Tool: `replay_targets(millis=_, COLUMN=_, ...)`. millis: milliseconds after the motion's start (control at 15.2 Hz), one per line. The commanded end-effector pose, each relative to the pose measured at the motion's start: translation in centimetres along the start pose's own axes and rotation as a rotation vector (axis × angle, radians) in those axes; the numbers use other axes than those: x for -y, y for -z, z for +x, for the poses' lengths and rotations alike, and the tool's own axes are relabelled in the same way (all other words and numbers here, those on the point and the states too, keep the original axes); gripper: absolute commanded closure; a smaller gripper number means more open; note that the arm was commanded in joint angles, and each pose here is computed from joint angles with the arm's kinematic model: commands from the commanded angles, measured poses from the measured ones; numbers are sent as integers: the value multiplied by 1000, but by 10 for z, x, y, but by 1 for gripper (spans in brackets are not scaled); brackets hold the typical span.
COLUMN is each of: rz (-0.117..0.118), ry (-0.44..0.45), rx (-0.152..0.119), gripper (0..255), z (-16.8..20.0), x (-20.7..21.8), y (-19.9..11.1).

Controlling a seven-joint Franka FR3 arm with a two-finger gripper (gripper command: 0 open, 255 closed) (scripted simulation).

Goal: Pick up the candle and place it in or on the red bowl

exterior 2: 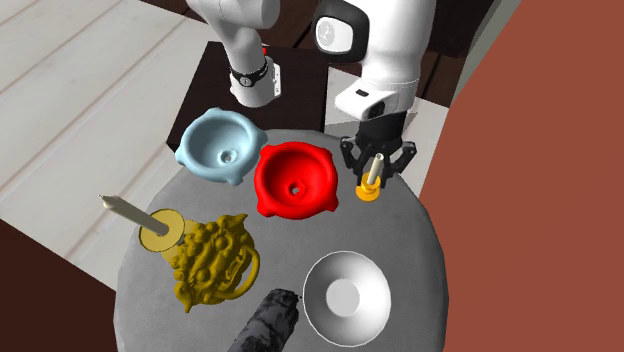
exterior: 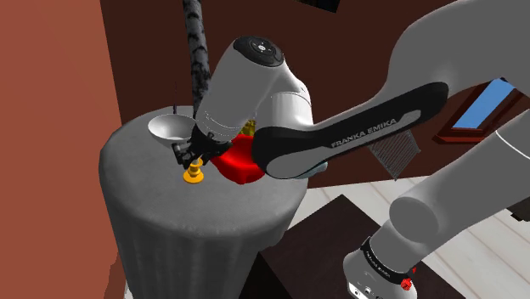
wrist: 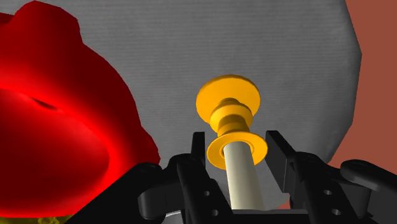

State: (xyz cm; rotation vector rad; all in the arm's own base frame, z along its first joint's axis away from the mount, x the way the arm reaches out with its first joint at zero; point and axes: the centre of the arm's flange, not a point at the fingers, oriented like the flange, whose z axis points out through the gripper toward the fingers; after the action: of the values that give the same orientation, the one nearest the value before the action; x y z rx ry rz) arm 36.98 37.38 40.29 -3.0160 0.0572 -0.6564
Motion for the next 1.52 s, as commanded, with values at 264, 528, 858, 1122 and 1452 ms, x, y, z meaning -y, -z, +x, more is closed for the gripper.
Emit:
replay_targets(millis=264, rz=1, ry=0, rx=1, gripper=255, z=13, x=2, y=30)
replay_targets(millis=528, rz=1, ry=0, rx=1, gripper=255, z=22, x=4, y=49)
replay_targets(millis=858, rz=1, ry=0, rx=1, gripper=255, z=33, x=5, y=73)
replay_targets(millis=1122, rz=1, ry=0, rx=1, gripper=255, z=42, x=7, y=92)
replay_targets(millis=1452, rz=1, ry=0, rx=1, gripper=255, z=52, x=8, y=115)
